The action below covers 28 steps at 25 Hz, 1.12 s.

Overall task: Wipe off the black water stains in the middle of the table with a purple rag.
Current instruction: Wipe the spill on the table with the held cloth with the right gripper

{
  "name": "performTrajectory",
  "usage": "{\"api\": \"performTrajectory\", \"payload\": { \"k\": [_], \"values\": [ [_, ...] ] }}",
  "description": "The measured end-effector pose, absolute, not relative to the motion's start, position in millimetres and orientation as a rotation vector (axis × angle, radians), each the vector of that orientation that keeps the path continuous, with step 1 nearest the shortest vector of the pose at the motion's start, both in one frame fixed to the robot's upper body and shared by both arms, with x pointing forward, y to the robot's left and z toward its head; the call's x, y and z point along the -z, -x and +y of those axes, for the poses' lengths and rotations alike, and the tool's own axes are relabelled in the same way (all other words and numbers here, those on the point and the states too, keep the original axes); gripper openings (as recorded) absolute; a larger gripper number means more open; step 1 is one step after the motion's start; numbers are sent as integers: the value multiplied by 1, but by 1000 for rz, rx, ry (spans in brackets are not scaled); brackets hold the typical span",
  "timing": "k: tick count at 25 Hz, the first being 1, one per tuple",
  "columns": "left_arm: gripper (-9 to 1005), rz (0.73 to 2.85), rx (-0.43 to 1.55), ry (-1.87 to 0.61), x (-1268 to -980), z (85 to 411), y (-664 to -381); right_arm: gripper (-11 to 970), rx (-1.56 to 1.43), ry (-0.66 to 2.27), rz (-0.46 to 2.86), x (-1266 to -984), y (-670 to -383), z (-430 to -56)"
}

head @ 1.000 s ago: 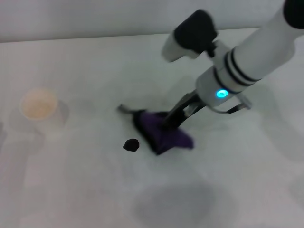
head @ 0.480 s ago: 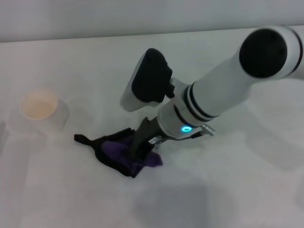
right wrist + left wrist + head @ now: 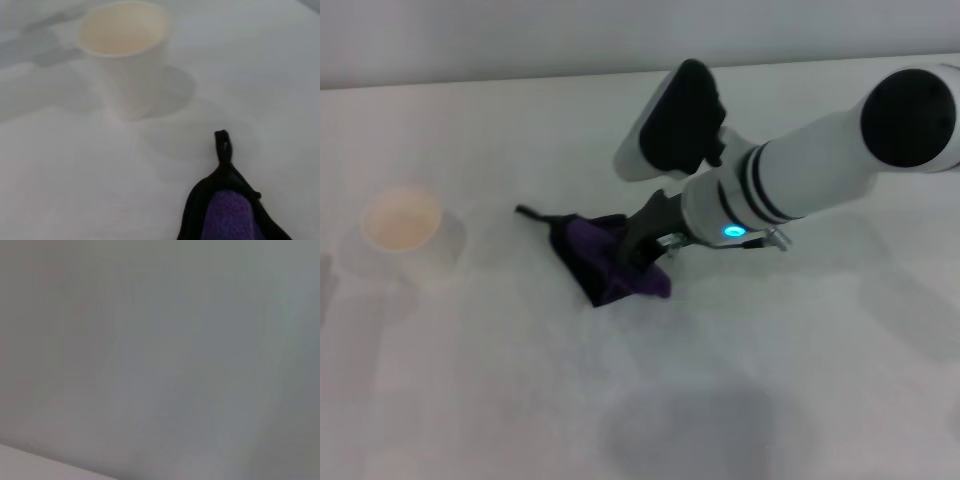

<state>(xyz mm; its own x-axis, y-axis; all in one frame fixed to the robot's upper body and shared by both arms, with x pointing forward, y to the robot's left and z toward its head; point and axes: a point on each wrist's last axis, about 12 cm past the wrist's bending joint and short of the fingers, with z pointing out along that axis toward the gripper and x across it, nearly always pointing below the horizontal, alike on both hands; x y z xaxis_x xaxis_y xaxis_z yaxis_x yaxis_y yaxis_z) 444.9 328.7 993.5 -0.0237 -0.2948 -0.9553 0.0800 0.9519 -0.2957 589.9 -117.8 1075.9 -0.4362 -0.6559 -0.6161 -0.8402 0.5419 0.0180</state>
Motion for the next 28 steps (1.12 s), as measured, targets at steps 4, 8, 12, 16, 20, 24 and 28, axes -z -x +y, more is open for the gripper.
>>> {"api": "performTrajectory", "payload": {
  "k": [4, 8, 12, 16, 20, 24, 28],
  "values": [
    [880, 1568, 300, 172, -994, 329, -445, 107, -451, 1196, 2255, -1077, -590, -125],
    [879, 1567, 299, 173, -994, 329, -445, 113, -538, 1342, 2250, -1078, -576, -116],
    [879, 1567, 298, 175, -994, 329, -445, 120, -645, 1478, 2204, -1080, -562, -103],
    [880, 1568, 298, 175, -994, 329, -446, 126, -636, 1425, 2158, -1082, -568, -102],
    [880, 1570, 298, 175, -993, 329, -446, 133, -562, 1329, 2144, -1079, -579, -108],
    [880, 1569, 297, 175, -994, 329, -446, 139, -508, 1231, 2149, -1078, -590, -120],
    [880, 1564, 296, 178, -994, 330, -446, 145, -517, 1084, 2182, -1084, -600, -146]
  ]
}}
